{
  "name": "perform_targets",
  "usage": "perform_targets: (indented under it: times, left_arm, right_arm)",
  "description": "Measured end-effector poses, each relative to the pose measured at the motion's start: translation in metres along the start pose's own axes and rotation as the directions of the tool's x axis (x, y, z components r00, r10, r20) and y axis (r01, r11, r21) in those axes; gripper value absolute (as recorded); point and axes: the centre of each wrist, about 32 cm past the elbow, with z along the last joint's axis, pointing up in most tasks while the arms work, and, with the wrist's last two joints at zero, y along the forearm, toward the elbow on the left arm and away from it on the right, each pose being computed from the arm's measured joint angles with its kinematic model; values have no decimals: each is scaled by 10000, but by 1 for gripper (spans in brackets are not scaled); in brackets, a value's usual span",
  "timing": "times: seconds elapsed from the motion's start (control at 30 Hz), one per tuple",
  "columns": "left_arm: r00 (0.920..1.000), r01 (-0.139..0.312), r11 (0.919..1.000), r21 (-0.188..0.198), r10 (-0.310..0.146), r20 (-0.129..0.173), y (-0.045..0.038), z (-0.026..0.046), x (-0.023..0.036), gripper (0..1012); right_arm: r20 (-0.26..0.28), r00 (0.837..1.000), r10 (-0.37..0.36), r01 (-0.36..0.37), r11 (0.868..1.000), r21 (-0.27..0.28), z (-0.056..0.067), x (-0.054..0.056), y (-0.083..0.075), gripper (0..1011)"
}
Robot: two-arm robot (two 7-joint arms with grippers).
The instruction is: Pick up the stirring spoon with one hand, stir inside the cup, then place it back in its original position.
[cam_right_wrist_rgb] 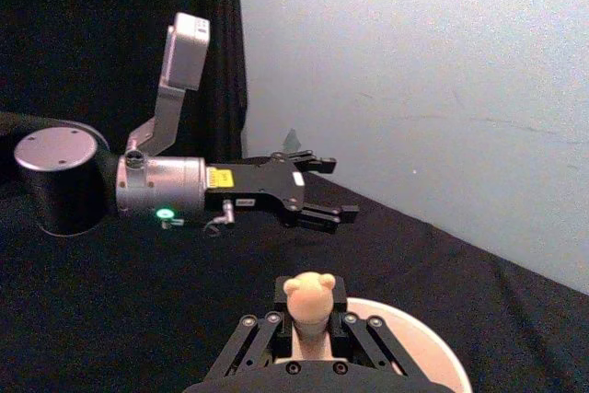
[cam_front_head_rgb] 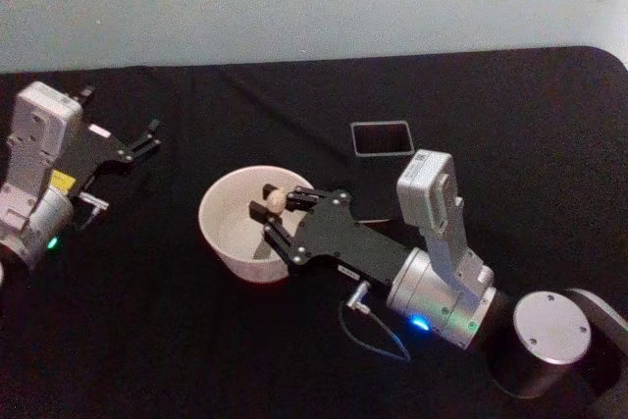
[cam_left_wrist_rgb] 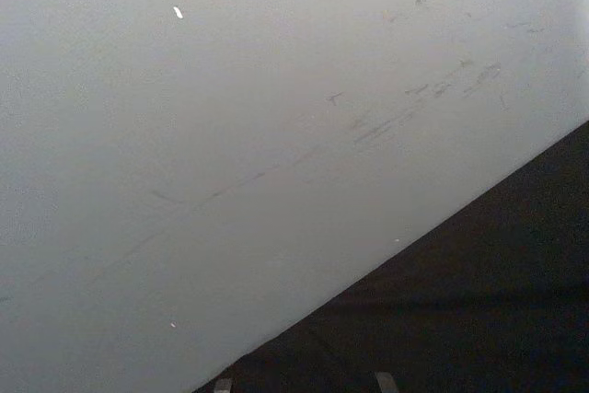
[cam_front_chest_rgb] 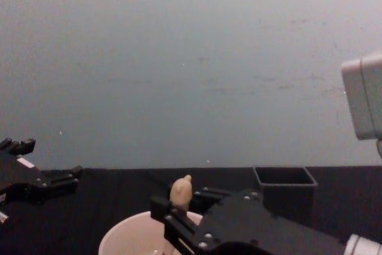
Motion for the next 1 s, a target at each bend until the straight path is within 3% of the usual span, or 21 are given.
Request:
perform_targets:
  times: [0.33,0.63,1.0]
  left_arm:
    - [10000,1,10000,0,-1,0,0,0,0,1001]
    - [10000,0,10000,1,0,-1,0,0,0,1001]
    - [10000,1,10000,0,-1,0,0,0,0,1001]
  right_arm:
    - [-114,9999,51,-49,9998,171,18,-34,127,218]
    - [-22,9996,-268,268,9993,249,-10,15,351,217]
    - [70,9970,-773,770,9964,345,-17,114,477,217]
